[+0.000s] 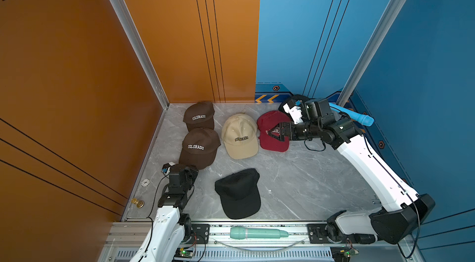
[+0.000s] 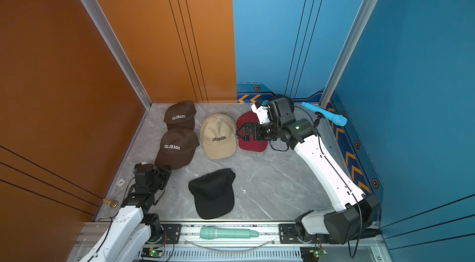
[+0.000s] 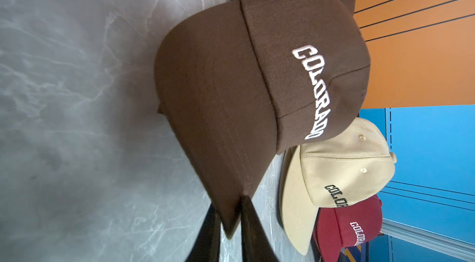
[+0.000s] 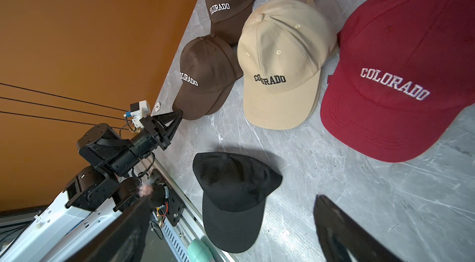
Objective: Stack the baseball caps by color
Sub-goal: Place the baseball cap on the baseball cap.
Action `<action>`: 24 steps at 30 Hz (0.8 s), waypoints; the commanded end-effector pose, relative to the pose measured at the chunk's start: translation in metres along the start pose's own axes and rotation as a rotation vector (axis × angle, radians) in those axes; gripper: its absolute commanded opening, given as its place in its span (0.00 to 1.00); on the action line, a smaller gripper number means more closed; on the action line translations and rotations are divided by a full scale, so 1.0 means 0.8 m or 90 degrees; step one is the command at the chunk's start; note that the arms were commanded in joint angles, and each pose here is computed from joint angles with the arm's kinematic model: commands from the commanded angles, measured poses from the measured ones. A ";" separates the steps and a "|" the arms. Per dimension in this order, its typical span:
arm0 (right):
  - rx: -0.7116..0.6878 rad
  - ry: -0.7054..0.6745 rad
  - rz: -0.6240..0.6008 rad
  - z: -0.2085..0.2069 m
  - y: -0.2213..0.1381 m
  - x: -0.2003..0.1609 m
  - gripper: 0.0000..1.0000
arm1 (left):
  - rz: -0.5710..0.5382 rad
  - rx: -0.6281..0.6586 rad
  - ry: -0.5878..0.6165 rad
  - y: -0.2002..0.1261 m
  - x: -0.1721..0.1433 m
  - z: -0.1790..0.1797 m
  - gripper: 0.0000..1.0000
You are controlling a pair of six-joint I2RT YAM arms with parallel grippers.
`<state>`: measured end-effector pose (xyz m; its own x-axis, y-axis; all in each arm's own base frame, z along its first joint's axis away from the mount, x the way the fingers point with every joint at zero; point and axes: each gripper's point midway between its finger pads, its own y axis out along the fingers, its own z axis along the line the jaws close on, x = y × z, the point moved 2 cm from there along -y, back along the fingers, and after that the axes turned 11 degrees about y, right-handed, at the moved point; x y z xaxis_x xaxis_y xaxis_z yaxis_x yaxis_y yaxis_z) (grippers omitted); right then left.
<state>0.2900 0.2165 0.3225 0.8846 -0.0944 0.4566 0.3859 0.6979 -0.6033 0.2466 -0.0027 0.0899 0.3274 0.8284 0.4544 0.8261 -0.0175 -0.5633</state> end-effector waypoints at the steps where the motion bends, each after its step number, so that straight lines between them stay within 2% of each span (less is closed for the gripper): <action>1: 0.003 -0.020 0.003 0.007 -0.003 0.001 1.00 | -0.002 0.033 0.000 -0.001 -0.002 0.005 0.15; 8: 0.002 -0.025 0.002 0.006 -0.003 0.002 1.00 | -0.019 0.033 -0.019 0.007 -0.009 0.003 0.15; 10: 0.001 -0.024 0.003 0.005 -0.002 0.002 1.00 | -0.020 0.037 -0.017 0.010 -0.012 0.002 0.19; 11: 0.002 -0.025 0.001 0.006 -0.003 0.003 1.00 | -0.019 0.042 -0.016 0.011 -0.013 0.005 0.24; 13: 0.002 -0.025 0.000 0.005 -0.003 0.004 1.00 | -0.016 0.051 -0.021 0.013 -0.016 0.010 0.47; 14: 0.000 -0.024 -0.001 0.004 -0.003 0.005 1.00 | -0.013 0.054 -0.023 0.014 -0.017 0.011 0.64; 15: 0.000 -0.024 -0.001 0.003 -0.003 0.005 1.00 | -0.009 0.058 -0.024 0.014 -0.018 0.012 0.76; 20: -0.002 -0.020 -0.002 -0.001 -0.001 0.007 1.00 | 0.007 0.063 -0.013 0.007 -0.019 0.008 0.81; 24: 0.003 -0.017 0.002 -0.001 0.004 0.008 1.00 | 0.003 0.066 0.002 -0.013 -0.009 -0.002 0.84</action>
<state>0.2932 0.2152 0.3200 0.8807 -0.0831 0.4664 0.3871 0.6937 -0.6074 0.2405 -0.0126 0.0769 0.3261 0.8456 0.4226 0.7770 0.0148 -0.6293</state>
